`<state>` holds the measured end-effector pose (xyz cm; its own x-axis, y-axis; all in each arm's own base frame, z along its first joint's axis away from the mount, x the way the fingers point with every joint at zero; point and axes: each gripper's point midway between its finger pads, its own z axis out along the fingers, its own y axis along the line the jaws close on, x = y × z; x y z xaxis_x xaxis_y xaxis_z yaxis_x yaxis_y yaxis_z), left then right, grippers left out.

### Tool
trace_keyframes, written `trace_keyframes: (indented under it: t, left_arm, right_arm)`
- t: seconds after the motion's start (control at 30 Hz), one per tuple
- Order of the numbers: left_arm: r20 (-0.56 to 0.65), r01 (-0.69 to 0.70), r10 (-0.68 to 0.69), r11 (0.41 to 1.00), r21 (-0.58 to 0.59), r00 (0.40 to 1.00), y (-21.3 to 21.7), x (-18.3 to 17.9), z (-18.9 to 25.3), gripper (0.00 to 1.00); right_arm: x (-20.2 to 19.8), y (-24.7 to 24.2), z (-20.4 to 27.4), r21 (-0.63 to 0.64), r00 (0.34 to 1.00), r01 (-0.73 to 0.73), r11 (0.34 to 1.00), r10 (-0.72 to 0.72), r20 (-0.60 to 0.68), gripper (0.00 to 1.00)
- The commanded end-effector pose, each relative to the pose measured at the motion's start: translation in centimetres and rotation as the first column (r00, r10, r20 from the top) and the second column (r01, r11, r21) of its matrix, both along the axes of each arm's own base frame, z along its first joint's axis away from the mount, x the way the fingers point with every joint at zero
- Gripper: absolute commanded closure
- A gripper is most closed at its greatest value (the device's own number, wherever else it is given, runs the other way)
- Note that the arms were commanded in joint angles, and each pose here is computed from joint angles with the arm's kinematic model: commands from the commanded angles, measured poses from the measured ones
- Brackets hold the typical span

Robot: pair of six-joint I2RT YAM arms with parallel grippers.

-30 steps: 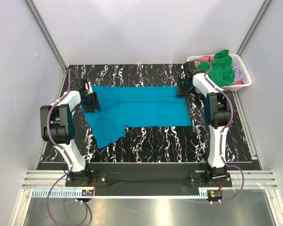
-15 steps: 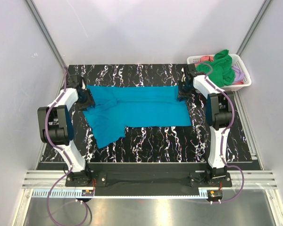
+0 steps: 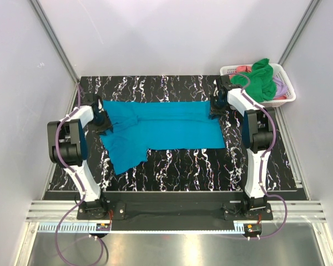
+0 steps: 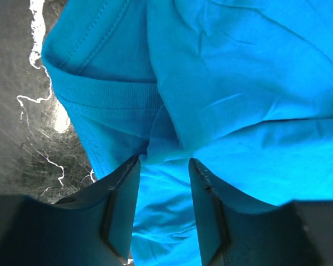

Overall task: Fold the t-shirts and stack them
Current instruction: Fold the tshirt

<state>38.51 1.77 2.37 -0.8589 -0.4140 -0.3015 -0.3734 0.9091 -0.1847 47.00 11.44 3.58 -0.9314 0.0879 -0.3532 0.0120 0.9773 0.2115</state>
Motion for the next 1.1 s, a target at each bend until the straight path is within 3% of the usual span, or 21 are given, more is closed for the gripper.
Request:
trace_keyframes:
  t: [0.0,0.13,0.17,0.23,0.6,0.73,0.93,1.07]
  left_arm:
    - [0.038,0.005,-0.004,1.0,-0.014,0.999,-0.1,1.0,0.4,0.58]
    - [0.026,0.011,-0.011,1.0,-0.01,1.0,0.0,1.0,0.4,0.75]
    - [0.023,0.014,-0.014,1.0,-0.011,1.0,0.0,1.0,0.5,0.88]
    - [-0.008,0.016,-0.016,1.0,-0.017,1.0,0.0,0.4,0.8,1.0]
    - [-0.098,-0.049,0.049,0.999,0.004,0.994,1.4,-2.3,4.1,1.0]
    - [-0.166,-0.091,0.076,0.992,-0.083,0.983,1.6,-3.2,3.3,1.0]
    - [-0.119,-0.118,0.1,0.981,-0.153,0.988,1.2,-2.9,4.9,1.0]
    - [-0.16,-0.12,0.092,0.977,-0.178,0.983,0.8,-3.0,3.5,0.96]
  right_arm:
    - [1.1,-0.1,3.1,-0.009,0.997,-0.006,1.0,0.007,0.08,0.73]
    - [1.2,-0.1,3.2,-0.007,0.997,-0.002,1.0,0.003,0.083,0.73]
    - [1.2,-0.1,3.1,-0.006,0.997,-0.001,1.0,0.001,0.081,0.73]
    - [1.1,-0.2,3.2,-0.01,0.997,-0.001,1.0,0.001,0.082,0.73]
    - [0.8,-0.6,3.3,-0.036,0.997,-0.013,0.999,0.016,0.08,0.73]
    - [0.5,-0.7,3.1,-0.035,0.997,-0.013,0.999,0.015,0.071,0.73]
    - [0.4,-0.6,3.5,-0.028,0.997,-0.012,1.0,0.014,0.079,0.73]
    - [-0.4,-0.4,3.1,-0.021,0.997,-0.018,1.0,0.019,0.068,0.73]
